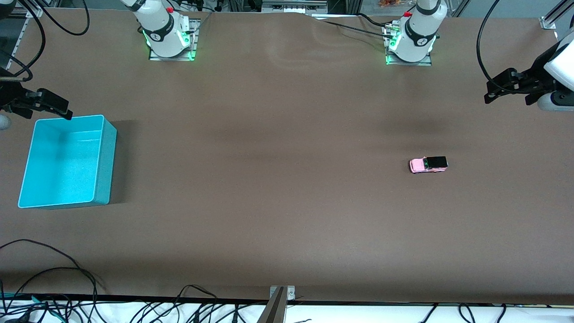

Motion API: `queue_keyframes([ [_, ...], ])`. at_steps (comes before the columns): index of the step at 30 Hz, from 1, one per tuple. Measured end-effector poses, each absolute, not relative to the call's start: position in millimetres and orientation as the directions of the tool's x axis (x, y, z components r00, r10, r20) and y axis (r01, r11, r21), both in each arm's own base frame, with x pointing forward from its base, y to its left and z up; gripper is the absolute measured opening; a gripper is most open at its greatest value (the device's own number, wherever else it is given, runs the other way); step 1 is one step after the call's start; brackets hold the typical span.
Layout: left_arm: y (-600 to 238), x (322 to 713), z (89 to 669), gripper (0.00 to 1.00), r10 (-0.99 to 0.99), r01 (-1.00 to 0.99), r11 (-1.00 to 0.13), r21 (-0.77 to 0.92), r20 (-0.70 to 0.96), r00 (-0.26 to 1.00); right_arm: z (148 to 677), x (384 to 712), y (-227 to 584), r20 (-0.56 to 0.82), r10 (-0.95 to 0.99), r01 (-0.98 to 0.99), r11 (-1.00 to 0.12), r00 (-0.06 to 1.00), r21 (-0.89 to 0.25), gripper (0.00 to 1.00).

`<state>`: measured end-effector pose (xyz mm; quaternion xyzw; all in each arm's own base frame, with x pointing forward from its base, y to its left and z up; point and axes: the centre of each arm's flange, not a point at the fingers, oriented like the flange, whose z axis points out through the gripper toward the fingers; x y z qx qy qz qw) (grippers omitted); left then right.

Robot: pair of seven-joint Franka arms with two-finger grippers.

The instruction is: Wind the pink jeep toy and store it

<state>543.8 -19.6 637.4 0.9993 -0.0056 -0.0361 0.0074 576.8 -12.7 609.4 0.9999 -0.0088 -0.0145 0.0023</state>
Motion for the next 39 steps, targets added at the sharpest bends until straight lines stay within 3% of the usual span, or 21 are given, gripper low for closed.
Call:
queue_keyframes([
  [39, -16.2, 555.5, 622.7, 1.00, -0.004, -0.003, -1.000, 0.012, -0.096, 0.995, 611.7, 575.2, -14.0, -0.026, -0.019, -0.018, -1.000, 0.999, 0.016, 1.00],
])
